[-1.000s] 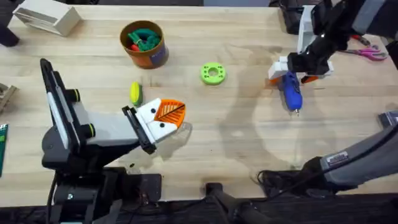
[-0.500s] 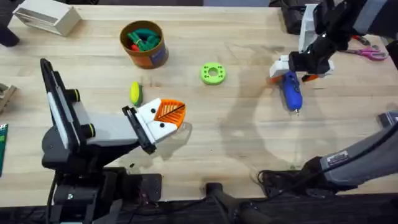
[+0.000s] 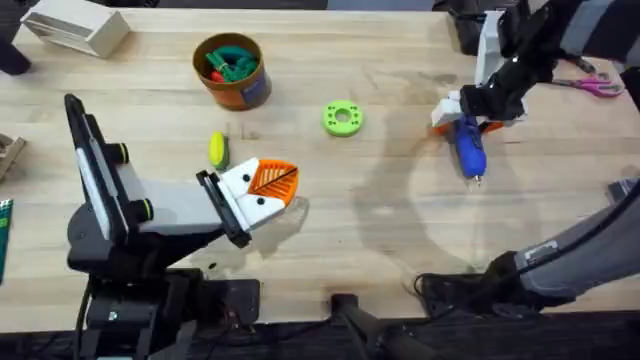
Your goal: Pick up the gripper from the table and insert it into the empty holder that is missing its gripper. Then pick up a screw, insert it into the mounting hole, and use the screwdriver to tighten it. Finally, clean up the table by picking up the vegetable and placing it into the bucket.
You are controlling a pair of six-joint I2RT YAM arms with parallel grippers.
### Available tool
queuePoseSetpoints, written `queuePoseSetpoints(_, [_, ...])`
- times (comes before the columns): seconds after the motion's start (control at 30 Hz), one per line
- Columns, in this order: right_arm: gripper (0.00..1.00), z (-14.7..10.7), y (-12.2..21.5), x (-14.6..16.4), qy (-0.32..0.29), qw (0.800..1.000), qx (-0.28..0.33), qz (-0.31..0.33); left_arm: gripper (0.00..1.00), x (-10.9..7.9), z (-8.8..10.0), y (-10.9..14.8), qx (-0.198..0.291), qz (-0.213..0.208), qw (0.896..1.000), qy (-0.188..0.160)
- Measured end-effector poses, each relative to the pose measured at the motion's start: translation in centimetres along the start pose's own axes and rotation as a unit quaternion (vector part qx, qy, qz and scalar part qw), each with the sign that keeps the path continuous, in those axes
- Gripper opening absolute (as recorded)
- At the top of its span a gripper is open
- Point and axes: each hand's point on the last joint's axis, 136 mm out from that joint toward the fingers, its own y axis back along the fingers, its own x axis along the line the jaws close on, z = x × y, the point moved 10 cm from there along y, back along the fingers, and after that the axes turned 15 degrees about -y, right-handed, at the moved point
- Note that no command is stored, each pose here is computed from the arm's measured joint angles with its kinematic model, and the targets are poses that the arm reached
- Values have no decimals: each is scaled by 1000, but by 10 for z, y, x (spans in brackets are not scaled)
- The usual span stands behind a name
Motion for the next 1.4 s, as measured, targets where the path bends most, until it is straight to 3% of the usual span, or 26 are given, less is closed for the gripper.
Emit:
queuePoseSetpoints(0.1, [838,0,0,4,6,1000,-2,1,11,0,0,0,0,0,1000,0])
queuePoseSetpoints(0.27, [623,1,0,8,15,1000,-9,1,11,0,0,0,0,0,1000,0])
queuePoseSetpoints(0.37, [463,2,0,7,17,1000,-11,-2,11,0,0,0,0,0,1000,0])
queuePoseSetpoints(0.5, [112,3,-1,7,19,1000,-14,-6,11,0,0,0,0,0,1000,0])
queuePoseSetpoints(0.57, [24,4,-2,6,17,1000,-16,-9,11,0,0,0,0,0,1000,0])
queuePoseSetpoints(1.07, [29,8,14,8,18,1000,-9,-11,11,0,0,0,0,0,1000,0])
queuePoseSetpoints(1.2, [29,21,49,20,19,998,-66,4,11,0,0,0,0,0,1000,0])
queuePoseSetpoints(1.4, [29,33,133,43,31,980,-193,45,11,0,0,0,0,0,1000,0])
